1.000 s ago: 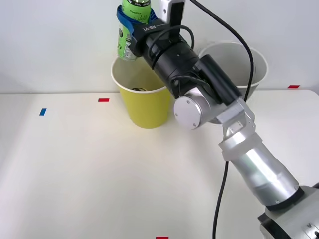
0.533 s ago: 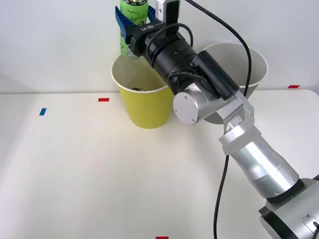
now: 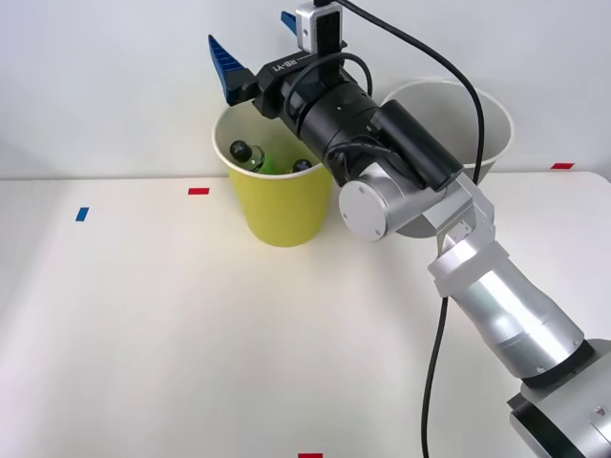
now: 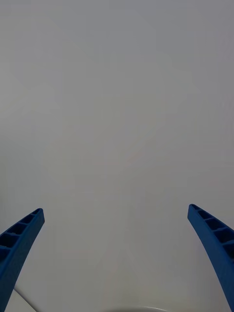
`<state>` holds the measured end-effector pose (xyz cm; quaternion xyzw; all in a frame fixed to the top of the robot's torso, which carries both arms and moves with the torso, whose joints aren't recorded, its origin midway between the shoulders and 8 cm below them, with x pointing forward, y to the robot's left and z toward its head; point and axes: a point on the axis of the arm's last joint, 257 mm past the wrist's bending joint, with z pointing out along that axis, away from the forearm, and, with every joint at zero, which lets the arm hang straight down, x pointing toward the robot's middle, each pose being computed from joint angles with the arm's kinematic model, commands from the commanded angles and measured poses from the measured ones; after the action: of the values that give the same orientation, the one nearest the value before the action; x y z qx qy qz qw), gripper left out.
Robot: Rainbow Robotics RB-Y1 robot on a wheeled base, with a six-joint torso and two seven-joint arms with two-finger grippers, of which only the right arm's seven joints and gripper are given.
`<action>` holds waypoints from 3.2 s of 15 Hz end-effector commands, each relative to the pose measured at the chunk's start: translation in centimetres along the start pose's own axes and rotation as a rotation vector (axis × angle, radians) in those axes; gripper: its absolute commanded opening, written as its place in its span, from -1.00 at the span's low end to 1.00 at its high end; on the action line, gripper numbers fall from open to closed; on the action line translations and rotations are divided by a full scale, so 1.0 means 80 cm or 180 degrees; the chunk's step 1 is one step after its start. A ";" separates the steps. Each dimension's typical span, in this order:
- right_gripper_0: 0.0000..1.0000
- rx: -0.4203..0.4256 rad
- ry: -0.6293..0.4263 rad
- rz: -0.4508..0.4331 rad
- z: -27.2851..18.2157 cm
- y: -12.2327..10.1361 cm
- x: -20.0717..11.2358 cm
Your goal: Put cans in the gray bin, plastic bottles in the light green bin
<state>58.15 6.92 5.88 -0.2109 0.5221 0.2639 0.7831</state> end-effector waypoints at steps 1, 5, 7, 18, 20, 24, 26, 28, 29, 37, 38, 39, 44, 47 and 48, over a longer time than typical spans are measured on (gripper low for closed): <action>1.00 -0.0007 0.0015 -0.0092 -0.003 -0.004 0.002; 1.00 0.0016 -0.0211 -0.0146 -0.039 -0.002 -0.018; 1.00 0.0022 -0.0350 -0.0030 -0.084 0.010 -0.035; 1.00 0.1011 -0.0339 0.0008 -0.385 -0.065 0.025; 1.00 0.1171 -0.0110 -0.0107 -0.442 -0.080 0.047; 1.00 0.1500 0.0294 -0.0269 -0.528 -0.098 0.076; 1.00 0.1632 0.0411 -0.0309 -0.555 -0.103 0.083; 1.00 0.1728 0.0480 -0.0297 -0.571 -0.100 0.090; 1.00 0.1760 0.0527 -0.0406 -0.578 -0.098 0.091; 1.00 0.1770 0.0775 -0.0569 -0.604 -0.078 0.109; 1.00 0.1754 0.0782 -0.0565 -0.604 -0.077 0.110; 1.00 0.1721 0.0811 -0.0546 -0.604 -0.073 0.113; 1.00 0.1507 0.0844 -0.0351 -0.617 -0.052 0.114; 1.00 0.1411 0.0896 -0.0153 -0.636 -0.038 0.114; 1.00 0.1427 0.0939 -0.0065 -0.644 -0.032 0.118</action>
<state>27.03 -24.44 -21.11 -0.0780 0.6670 0.0947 0.7349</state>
